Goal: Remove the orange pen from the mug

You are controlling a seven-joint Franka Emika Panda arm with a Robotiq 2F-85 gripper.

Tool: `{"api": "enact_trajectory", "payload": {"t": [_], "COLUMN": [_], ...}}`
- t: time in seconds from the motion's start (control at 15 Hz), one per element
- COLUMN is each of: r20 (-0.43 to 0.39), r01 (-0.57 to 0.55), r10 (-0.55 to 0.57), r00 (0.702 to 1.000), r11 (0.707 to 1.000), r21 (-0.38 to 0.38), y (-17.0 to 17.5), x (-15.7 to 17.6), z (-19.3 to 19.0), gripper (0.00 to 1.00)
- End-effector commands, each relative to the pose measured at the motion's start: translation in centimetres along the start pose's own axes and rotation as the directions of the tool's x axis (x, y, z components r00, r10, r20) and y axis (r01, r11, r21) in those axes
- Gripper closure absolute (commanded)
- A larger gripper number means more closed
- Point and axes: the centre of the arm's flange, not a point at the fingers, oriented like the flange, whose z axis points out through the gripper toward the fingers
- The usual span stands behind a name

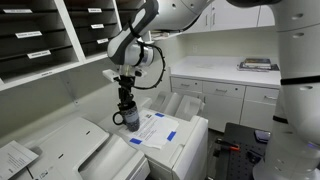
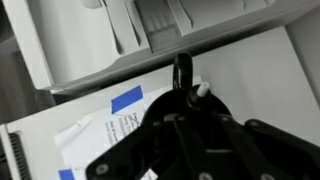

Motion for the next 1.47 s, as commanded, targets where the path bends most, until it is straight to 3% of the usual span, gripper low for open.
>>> {"api": "enact_trajectory", "payload": {"t": [0.0, 0.93, 1.07, 1.2, 1.4], "r20": [0.068, 0.22, 0.183, 0.056, -0.115], "r01": [0.038, 0.186, 0.211, 0.255, 0.327], "r10": [-0.041, -0.223, -0.23, -0.257, -0.332], "r00": [0.997, 0.95, 0.956, 0.965, 0.936], "r11": [0.998, 0.967, 0.97, 0.966, 0.943], "r21": [0.048, 0.176, 0.116, 0.04, -0.058], "y": [0.8, 5.4, 6.6, 7.8, 9.9], "x": [0.4, -1.4, -1.6, -1.5, -0.8], "z": [-2.4, -15.1, -16.8, -18.0, -18.6], "gripper": [0.95, 0.95, 0.95, 0.95, 0.95]}}
